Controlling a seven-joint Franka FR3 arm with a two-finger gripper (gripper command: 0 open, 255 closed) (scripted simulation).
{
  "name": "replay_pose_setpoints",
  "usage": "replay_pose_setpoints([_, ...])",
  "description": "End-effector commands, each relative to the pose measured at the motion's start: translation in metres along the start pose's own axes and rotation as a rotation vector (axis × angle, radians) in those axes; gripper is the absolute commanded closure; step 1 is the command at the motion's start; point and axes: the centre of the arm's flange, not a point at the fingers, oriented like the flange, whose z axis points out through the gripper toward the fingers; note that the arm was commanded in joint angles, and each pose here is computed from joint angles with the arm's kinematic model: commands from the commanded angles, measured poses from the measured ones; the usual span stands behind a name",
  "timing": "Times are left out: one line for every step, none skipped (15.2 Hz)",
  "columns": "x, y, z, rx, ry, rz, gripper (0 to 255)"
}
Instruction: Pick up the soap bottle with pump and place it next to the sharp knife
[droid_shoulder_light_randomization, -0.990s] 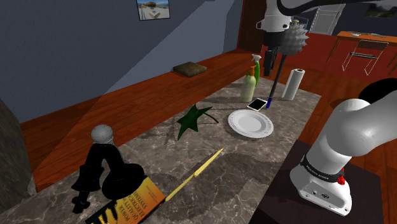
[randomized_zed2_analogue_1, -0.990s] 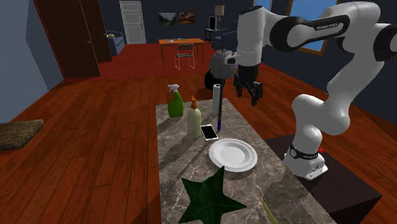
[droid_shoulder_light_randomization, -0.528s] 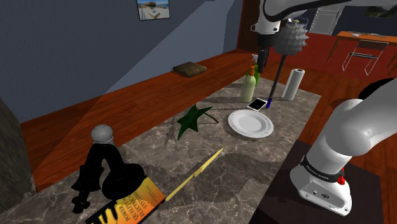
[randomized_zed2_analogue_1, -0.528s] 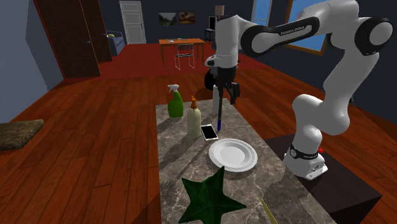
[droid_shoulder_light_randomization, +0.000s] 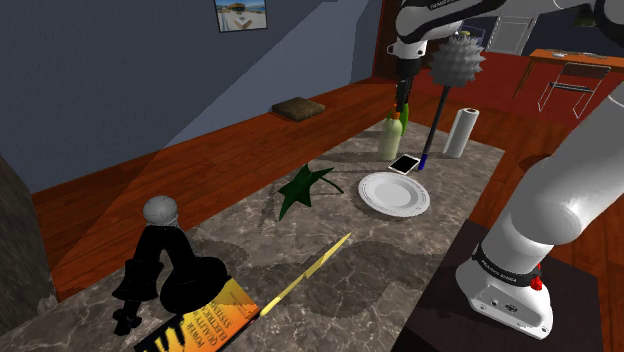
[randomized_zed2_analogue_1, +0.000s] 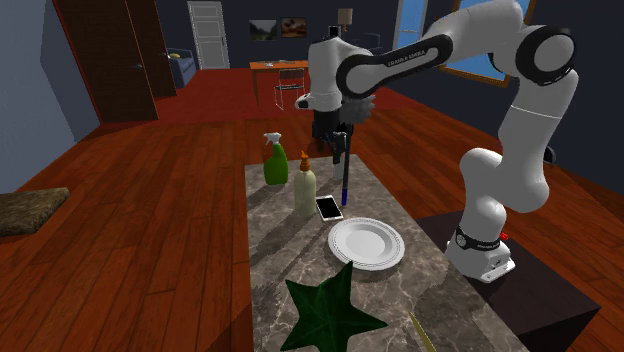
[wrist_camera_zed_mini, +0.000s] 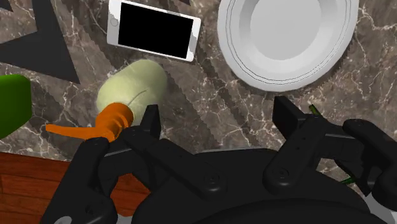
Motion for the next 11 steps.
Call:
replay_pose_setpoints([0.009, 0.026, 0.003, -0.002, 0.005, -0.008, 0])
replay_pose_setpoints([0.014, 0.038, 0.006, -0.002, 0.007, -0.012, 0])
replay_pose_setpoints([0.019, 0.049, 0.009, -0.002, 0.010, -0.015, 0])
replay_pose_setpoints([0.024, 0.061, 0.012, -0.003, 0.012, -0.019, 0])
replay_pose_setpoints([0.030, 0.072, 0.015, -0.003, 0.014, -0.022, 0])
replay_pose_setpoints([0.035, 0.084, 0.018, -0.003, 0.017, -0.025, 0])
replay_pose_setpoints([0.041, 0.095, 0.021, -0.003, 0.019, -0.029, 0])
replay_pose_setpoints([0.045, 0.104, 0.023, -0.003, 0.021, -0.031, 0])
replay_pose_setpoints([0.045, 0.104, 0.028, -0.003, 0.021, -0.031, 0])
replay_pose_setpoints([0.045, 0.104, 0.033, -0.003, 0.021, -0.031, 0])
replay_pose_setpoints([0.045, 0.104, 0.039, -0.003, 0.021, -0.031, 0])
